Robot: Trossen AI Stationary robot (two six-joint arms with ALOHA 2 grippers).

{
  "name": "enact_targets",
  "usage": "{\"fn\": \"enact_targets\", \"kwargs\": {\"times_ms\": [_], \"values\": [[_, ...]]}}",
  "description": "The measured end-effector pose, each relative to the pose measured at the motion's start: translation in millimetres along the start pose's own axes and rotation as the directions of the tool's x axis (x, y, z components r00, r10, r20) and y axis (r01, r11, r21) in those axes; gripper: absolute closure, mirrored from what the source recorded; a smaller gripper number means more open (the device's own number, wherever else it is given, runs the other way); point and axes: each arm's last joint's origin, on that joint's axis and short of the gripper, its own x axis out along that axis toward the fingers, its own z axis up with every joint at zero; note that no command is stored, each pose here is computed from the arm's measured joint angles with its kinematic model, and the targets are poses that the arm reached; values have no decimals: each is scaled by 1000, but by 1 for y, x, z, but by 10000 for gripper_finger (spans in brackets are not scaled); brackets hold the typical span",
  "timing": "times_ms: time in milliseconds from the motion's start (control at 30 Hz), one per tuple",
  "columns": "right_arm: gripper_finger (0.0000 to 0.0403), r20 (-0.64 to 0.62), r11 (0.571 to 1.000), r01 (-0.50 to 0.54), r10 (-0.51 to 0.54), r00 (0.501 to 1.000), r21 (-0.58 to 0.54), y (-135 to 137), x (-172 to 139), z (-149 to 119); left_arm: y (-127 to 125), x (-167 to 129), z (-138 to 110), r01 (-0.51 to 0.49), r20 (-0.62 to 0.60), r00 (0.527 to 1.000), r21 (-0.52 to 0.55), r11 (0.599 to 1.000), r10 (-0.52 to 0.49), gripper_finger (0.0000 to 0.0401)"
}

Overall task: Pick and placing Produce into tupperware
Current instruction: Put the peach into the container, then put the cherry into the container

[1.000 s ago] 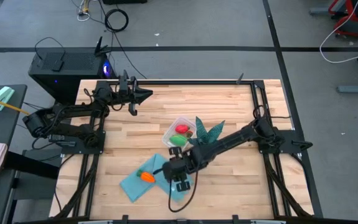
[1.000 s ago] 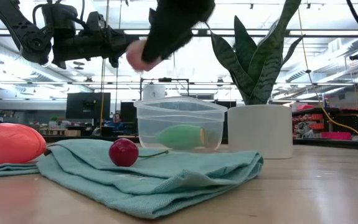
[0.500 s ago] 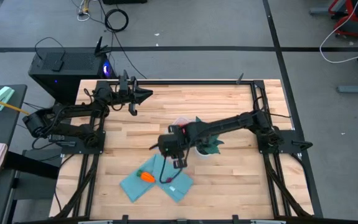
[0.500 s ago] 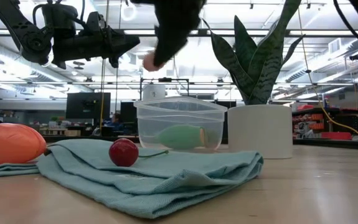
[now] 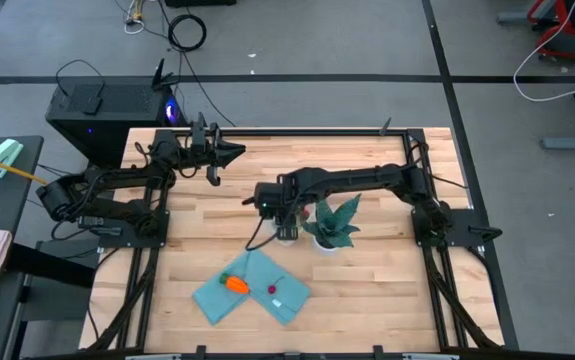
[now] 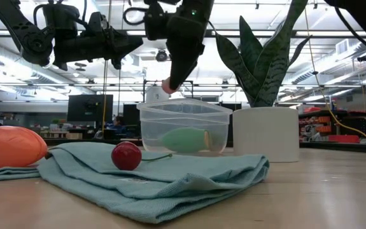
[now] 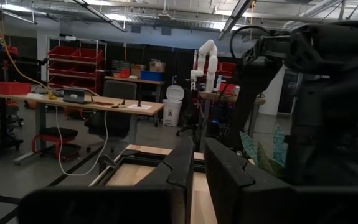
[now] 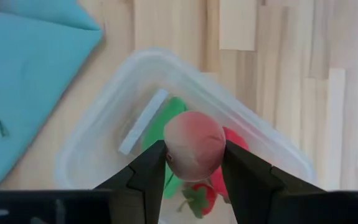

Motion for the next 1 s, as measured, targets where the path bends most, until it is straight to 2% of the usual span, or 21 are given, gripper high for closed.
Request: {"fn": "enact_targets", "kwargs": {"times_ms": [200, 433, 600, 867, 1000], "values": [[236, 0, 999, -43, 43, 999, 4, 0, 0, 0, 0, 0, 0, 0, 0, 1000, 0, 1000, 0, 356], [202, 1, 999, -45, 45, 999, 3, 2, 0, 0, 0, 0, 0, 0, 0, 1000, -1, 1000, 0, 354], [192, 1, 999, -46, 46, 999, 3, 3, 0, 0, 0, 0, 0, 0, 0, 1000, -1, 1000, 0, 354], [196, 3, 995, -84, 84, 996, -50, 30, -3, -1, 0, 0, 0, 0, 0, 1000, 8, 1000, 0, 355], [196, 36, 994, -90, 92, 995, -64, 41, -16, 4, 0, 0, 0, -1, 0, 1000, 8, 1000, 1, 353]]}}
